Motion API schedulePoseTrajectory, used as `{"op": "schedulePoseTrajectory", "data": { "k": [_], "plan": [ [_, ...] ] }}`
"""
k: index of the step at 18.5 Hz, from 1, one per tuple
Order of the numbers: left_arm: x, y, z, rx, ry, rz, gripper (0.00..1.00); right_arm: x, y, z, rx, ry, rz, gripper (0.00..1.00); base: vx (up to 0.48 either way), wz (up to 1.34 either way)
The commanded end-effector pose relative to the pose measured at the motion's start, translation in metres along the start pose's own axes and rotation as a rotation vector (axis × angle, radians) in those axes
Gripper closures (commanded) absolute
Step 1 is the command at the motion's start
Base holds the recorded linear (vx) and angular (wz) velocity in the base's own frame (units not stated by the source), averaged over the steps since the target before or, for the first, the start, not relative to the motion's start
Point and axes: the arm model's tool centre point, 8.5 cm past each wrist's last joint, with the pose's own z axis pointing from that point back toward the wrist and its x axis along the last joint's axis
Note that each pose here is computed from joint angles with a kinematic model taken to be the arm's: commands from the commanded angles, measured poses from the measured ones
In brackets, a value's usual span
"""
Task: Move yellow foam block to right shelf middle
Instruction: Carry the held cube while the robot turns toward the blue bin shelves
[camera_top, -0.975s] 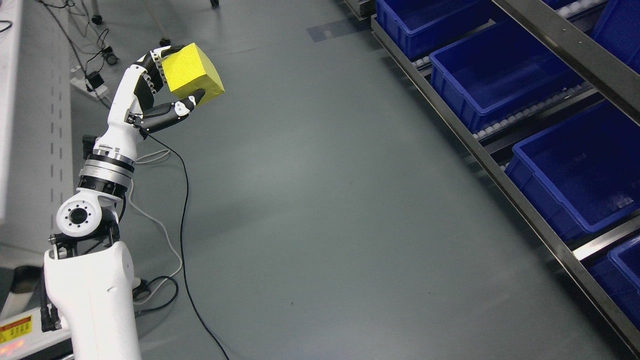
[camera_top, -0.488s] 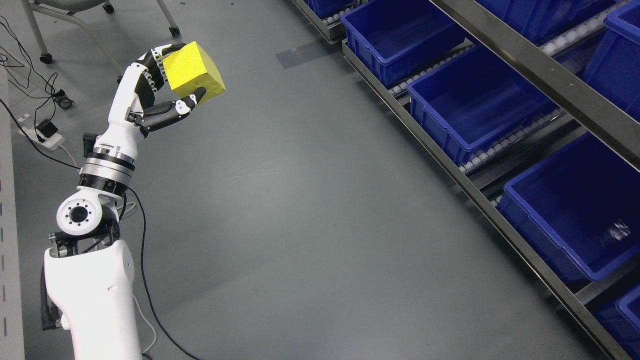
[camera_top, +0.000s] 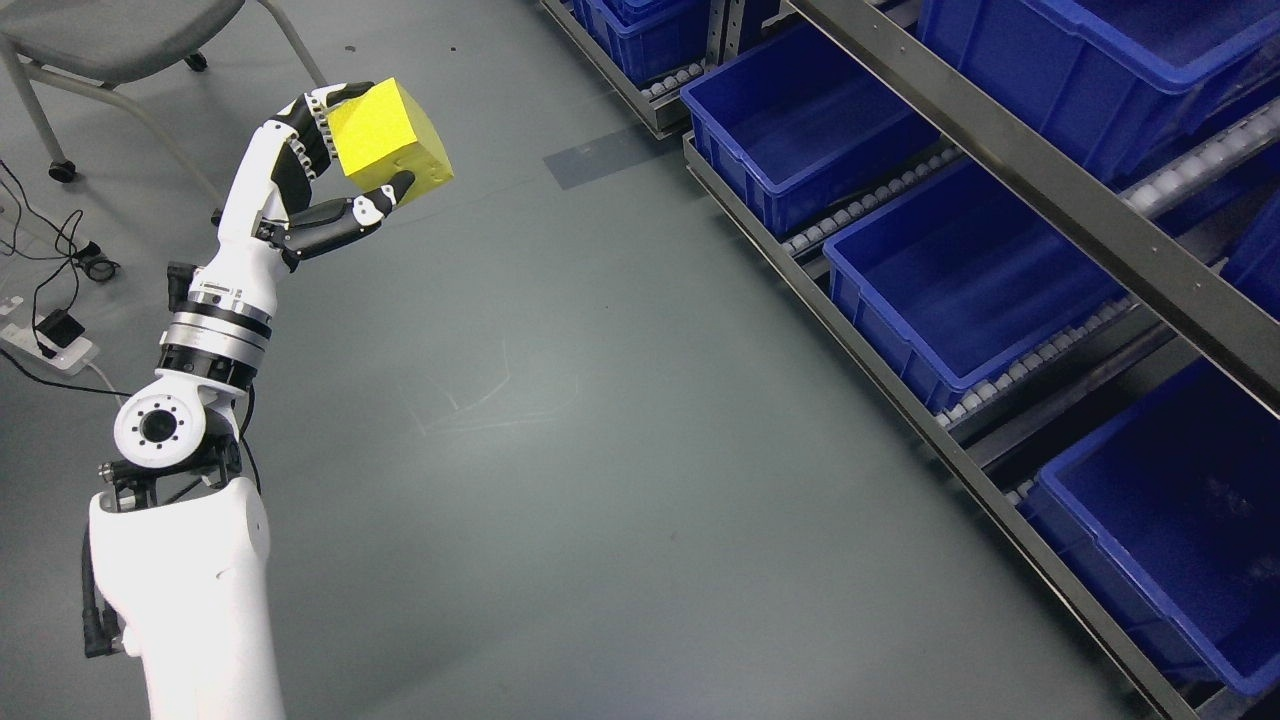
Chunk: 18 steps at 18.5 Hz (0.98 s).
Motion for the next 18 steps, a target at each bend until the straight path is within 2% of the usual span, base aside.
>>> {"op": "schedulePoseTrajectory", "data": {
  "k": [1,10,18],
  "plan": [
    [0.004,-0.003,-0.002,-0.025,-0.004,-0.020,0.64,0.009,-0.011,-0.001,-0.017,-0.022,0.002,0.00,0.405,-0.03],
    [0.009,-0.018,-0.008,-0.073,-0.018,-0.024,0.64,0.009,-0.011,-0.001,-0.017,-0.022,0.002,0.00,0.364,-0.03],
    [0.014,-0.024,-0.013,-0.091,-0.032,-0.028,0.64,0.009,-0.011,-0.001,-0.017,-0.022,0.002,0.00,0.258,-0.49]
  ]
}}
